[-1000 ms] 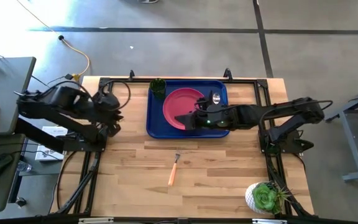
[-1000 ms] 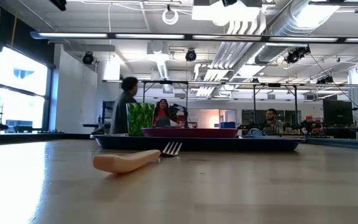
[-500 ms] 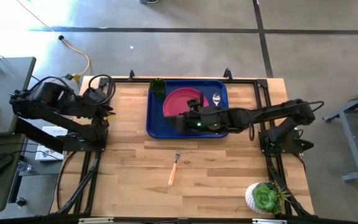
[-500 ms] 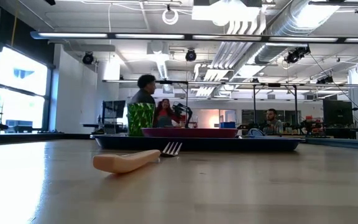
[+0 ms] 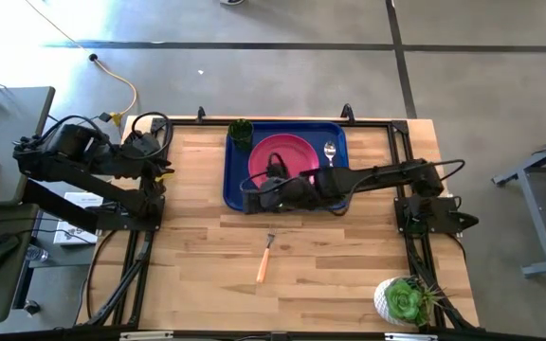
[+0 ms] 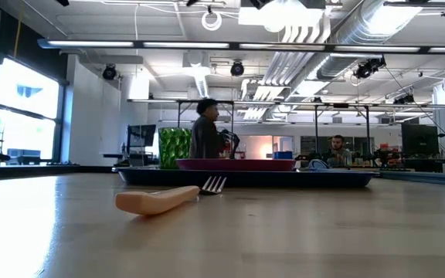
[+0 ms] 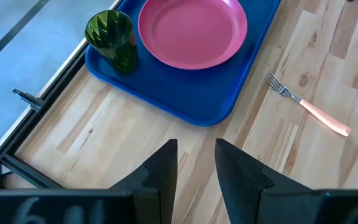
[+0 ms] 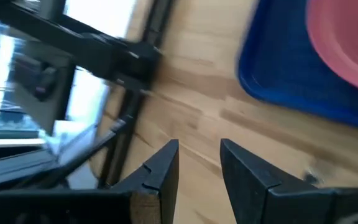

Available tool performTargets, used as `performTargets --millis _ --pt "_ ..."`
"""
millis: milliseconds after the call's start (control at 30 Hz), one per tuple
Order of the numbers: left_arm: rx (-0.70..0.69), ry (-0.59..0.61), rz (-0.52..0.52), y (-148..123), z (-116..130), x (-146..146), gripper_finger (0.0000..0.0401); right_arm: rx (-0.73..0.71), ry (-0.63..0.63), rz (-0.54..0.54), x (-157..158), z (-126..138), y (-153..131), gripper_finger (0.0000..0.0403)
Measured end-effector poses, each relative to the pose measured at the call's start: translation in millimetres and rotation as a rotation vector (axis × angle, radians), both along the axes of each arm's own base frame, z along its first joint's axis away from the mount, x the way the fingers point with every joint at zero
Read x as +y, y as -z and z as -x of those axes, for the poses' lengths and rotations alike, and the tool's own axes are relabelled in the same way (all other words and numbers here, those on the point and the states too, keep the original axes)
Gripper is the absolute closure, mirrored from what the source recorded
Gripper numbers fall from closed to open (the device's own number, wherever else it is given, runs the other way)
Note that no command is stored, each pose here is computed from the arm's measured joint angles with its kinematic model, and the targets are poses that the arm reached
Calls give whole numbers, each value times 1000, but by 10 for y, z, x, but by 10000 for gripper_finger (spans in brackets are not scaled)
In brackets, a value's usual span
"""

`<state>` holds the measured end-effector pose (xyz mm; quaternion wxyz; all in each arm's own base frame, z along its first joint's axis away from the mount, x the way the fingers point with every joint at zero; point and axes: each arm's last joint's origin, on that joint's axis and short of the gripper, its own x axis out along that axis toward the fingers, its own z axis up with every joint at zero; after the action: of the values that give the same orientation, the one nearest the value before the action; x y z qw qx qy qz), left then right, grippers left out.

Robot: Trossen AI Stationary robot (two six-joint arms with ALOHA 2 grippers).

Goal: Pick and place plate/cup/fork/spoon on tray
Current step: Put the orange fork on the blue tray

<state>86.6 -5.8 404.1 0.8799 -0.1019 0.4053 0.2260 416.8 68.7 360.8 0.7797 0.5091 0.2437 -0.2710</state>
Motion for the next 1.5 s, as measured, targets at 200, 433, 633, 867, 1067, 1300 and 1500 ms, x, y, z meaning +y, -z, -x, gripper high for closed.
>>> performTargets --millis 200,433,633,867,1067,1300,1500 --pt "4 10 -8 0 0 0 302 134 38 -135 89 2 212 293" --pt "3 6 -14 -1 -1 2 302 290 108 -226 214 10 475 293" --pt "2 4 -17 -1 0 3 302 363 134 -248 312 -46 693 293" --pt "2 3 -18 -2 -2 3 302 452 95 -291 400 -123 939 293" --pt "1 2 -19 -2 0 4 302 518 70 -334 450 -234 1221 293" --pt "1 2 -19 -2 0 4 302 511 56 -355 500 -356 1436 293" --pt "1 2 -19 -2 0 4 302 528 72 -358 514 -406 1590 293"
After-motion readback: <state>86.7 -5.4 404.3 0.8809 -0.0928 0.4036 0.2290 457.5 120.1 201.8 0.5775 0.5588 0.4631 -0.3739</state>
